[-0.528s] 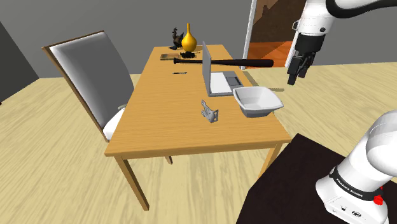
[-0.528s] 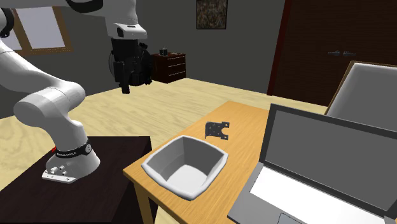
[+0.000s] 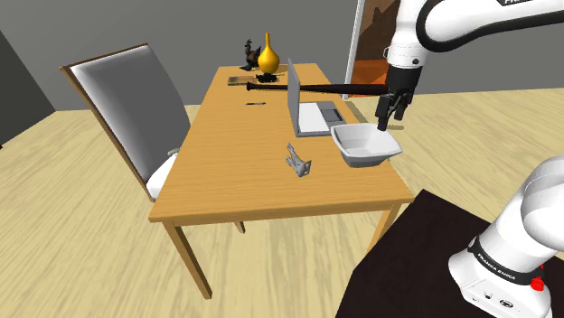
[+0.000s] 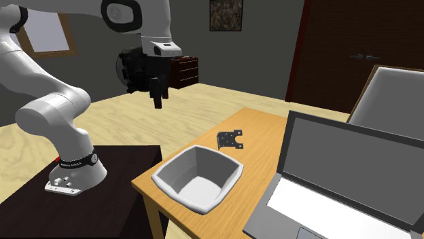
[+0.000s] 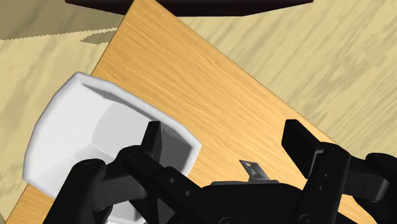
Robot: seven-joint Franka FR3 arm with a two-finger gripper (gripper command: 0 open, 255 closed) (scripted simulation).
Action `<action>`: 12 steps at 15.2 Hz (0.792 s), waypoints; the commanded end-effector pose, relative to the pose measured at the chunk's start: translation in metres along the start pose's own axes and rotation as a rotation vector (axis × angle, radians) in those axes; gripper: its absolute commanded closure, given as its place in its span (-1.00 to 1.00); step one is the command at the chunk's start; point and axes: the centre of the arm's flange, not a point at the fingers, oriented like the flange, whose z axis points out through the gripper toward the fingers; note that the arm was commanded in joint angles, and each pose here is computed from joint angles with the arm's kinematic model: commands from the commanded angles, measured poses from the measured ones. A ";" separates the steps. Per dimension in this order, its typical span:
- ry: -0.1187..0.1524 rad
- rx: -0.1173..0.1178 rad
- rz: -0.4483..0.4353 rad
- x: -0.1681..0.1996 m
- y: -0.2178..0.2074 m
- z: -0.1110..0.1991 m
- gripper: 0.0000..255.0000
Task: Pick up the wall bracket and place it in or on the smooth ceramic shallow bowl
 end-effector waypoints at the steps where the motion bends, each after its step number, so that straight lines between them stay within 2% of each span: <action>1: 0.004 -0.003 0.000 0.020 -0.010 0.015 -1.00; 12: 0.017 -0.020 0.001 0.130 -0.069 0.089 -1.00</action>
